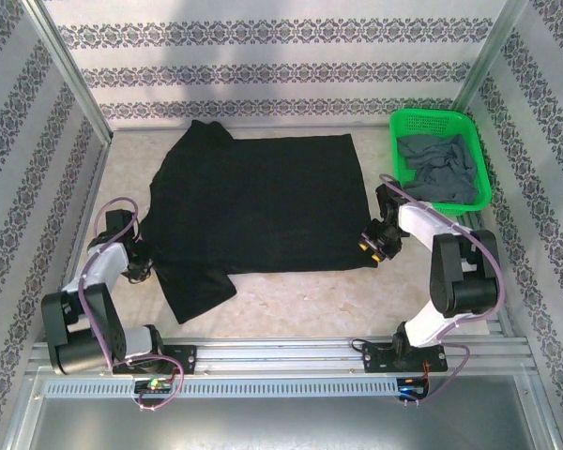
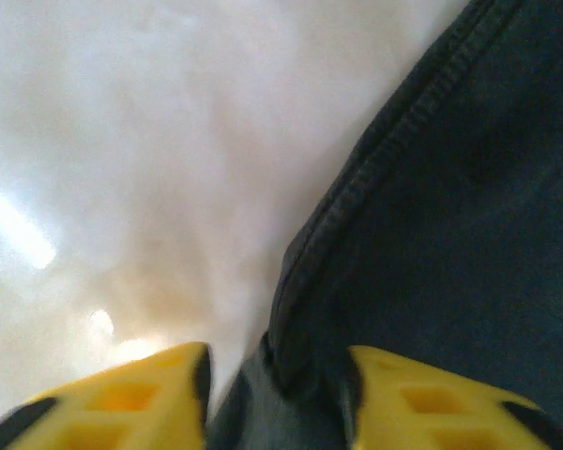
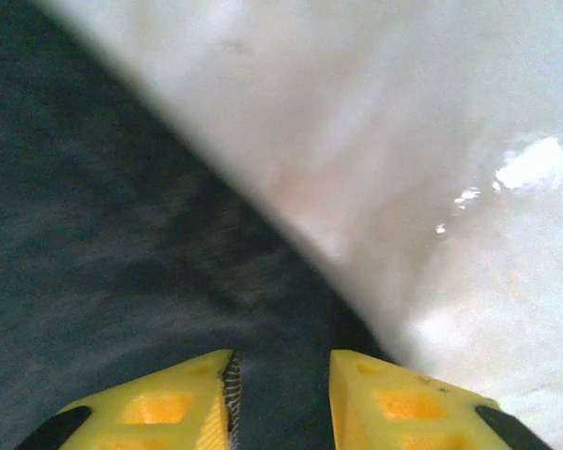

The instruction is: Fold and stack the t-shirts

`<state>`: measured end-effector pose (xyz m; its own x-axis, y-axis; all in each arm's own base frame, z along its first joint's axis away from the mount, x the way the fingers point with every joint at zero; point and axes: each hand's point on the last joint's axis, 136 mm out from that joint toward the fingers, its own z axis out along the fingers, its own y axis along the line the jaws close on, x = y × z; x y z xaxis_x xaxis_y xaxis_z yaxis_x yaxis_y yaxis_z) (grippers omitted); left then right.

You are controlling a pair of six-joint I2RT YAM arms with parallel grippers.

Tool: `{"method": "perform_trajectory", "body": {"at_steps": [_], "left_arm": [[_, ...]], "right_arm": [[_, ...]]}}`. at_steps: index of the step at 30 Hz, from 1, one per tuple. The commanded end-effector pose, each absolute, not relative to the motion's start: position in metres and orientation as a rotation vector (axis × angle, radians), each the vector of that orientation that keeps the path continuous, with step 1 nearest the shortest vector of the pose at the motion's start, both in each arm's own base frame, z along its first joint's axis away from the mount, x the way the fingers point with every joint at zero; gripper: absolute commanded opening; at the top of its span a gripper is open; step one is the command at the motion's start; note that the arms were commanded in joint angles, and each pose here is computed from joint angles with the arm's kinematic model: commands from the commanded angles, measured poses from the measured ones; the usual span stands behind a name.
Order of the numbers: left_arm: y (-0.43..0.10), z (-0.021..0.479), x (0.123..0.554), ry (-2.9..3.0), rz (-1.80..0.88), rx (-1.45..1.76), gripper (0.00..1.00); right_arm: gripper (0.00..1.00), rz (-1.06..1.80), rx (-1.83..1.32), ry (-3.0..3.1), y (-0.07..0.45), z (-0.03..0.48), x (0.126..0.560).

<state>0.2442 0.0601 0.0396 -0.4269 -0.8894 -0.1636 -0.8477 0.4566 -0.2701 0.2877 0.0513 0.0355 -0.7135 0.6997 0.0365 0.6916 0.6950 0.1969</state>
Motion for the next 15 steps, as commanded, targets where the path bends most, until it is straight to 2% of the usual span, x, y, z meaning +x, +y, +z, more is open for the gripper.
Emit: {"method": "perform_trajectory", "body": {"at_steps": [1,4,9,15], "left_arm": [[0.055,0.060,0.217,2.449,-0.097,-1.532,0.51],[0.036,0.061,0.191,2.458,-0.092,-1.570,0.52],[-0.012,0.046,0.139,2.678,-0.090,-1.551,0.51],[-0.035,0.030,0.106,2.730,-0.128,-1.598,0.51]], "right_arm": [[0.38,0.329,1.051,2.757,0.050,0.075,0.297],[0.42,0.343,1.042,2.733,0.049,0.082,0.284],[0.43,0.355,1.038,2.806,0.052,0.068,0.258],[0.43,0.398,1.042,2.828,0.056,0.062,0.256]]}}
